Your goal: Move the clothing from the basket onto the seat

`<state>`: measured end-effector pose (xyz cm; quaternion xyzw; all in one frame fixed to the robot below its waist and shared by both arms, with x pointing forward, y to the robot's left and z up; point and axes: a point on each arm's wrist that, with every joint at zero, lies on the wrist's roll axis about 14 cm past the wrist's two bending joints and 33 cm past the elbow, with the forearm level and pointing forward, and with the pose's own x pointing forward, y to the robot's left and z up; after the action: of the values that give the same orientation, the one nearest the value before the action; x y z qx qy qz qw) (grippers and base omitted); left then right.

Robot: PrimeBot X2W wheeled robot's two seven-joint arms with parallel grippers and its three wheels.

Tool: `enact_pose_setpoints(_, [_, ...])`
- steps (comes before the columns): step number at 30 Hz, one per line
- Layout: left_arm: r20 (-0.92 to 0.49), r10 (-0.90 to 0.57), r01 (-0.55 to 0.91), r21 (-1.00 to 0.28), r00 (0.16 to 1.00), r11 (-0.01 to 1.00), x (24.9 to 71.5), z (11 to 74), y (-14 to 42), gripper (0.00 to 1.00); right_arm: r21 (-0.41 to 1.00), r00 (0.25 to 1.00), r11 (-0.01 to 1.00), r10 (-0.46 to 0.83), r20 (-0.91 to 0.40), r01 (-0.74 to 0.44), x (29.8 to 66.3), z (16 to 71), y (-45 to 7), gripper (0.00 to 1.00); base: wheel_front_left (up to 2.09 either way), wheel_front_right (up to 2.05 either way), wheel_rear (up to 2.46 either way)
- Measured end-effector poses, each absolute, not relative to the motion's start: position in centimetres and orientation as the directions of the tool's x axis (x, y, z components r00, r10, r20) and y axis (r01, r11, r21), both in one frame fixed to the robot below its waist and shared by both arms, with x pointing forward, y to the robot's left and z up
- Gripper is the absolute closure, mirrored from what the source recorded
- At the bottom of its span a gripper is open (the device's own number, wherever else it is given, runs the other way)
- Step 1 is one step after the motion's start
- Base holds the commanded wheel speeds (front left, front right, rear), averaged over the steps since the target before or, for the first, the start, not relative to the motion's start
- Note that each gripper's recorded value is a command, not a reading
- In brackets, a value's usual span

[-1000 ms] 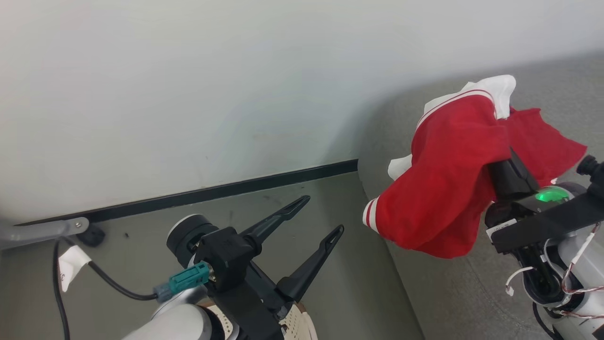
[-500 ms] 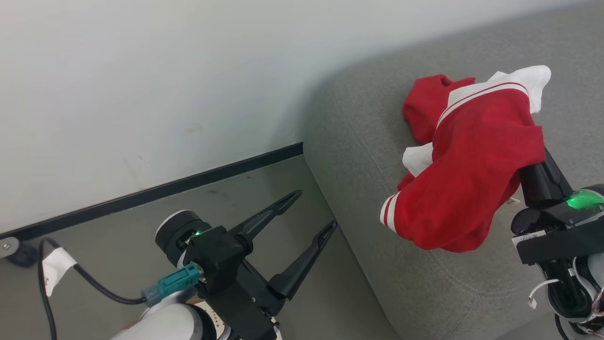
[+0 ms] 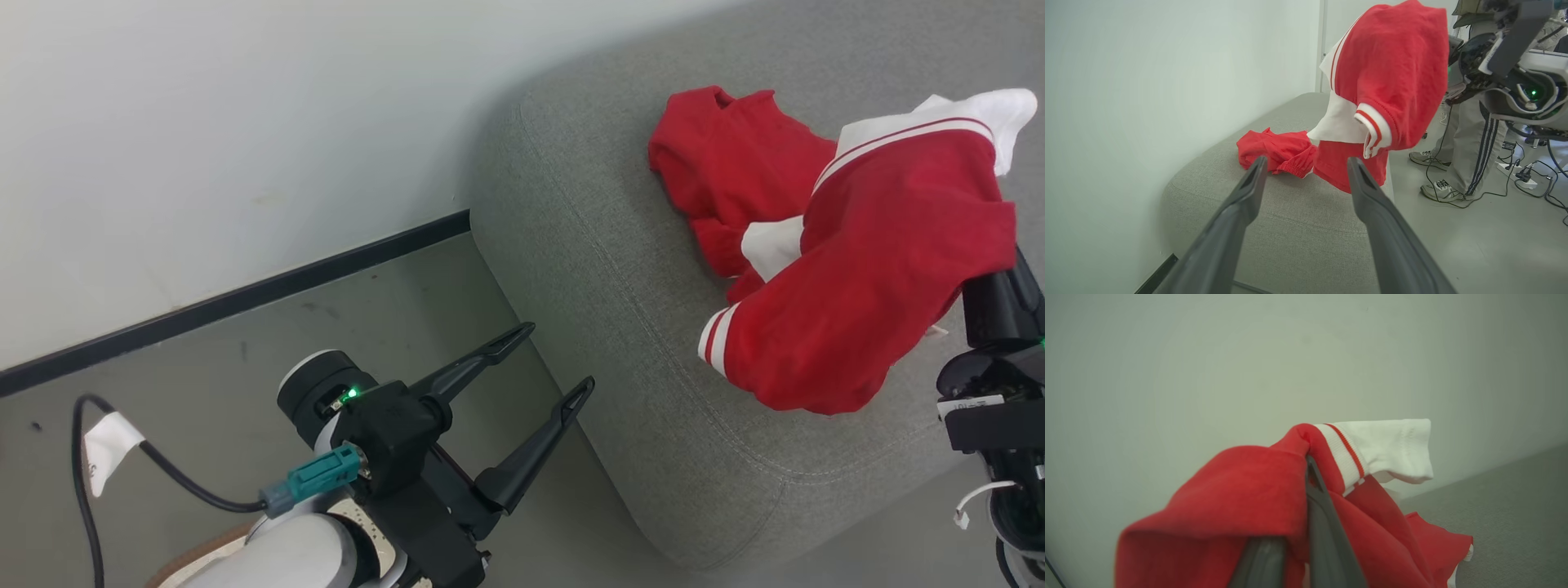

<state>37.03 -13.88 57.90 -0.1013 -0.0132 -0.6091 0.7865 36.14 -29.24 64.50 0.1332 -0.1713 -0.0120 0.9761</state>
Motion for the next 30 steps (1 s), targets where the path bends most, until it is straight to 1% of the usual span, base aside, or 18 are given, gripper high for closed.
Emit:
enact_pose_setpoints(4, [0.138, -0.958, 0.961, -0.149, 0.252, 0.231, 37.2, 57.3, -14.0, 0.0, 0.249, 0.937, 0.968, -0.075, 0.341, -0.013, 36.7, 64.9, -29.8, 1.0, 0.0, 0.0, 0.0])
enact_pose_setpoints(10, [0.125, -0.959, 0.959, -0.159, 0.255, 0.234, 37.7, 56.6, -14.0, 0.0, 0.218, 0.918, 0.975, -0.057, 0.392, -0.033, 38.7, 67.0, -30.3, 1.0, 0.0, 0.0, 0.0])
enact_pose_setpoints(17, [0.13, -0.956, 0.955, -0.177, 0.262, 0.238, 38.3, 56.2, -13.9, 0.0, 0.08, 0.91, 0.997, -0.025, 0.414, -0.009, 42.1, 70.0, -32.4, 1.0, 0.0, 0.0, 0.0])
enact_pose_setpoints(26, [0.106, -0.953, 0.944, -0.204, 0.284, 0.259, 39.7, 54.7, -12.9, 0.0, 0.0, 0.89, 0.987, -0.143, 0.433, 0.158, 45.1, 73.8, -38.9, 1.0, 0.0, 0.0, 0.0])
enact_pose_setpoints(30, [0.081, -0.952, 0.936, -0.223, 0.295, 0.272, 40.3, 53.4, -12.3, 0.0, -0.057, 0.885, 0.967, -0.202, 0.419, 0.248, 45.9, 74.0, -41.5, 1.0, 0.0, 0.0, 0.0])
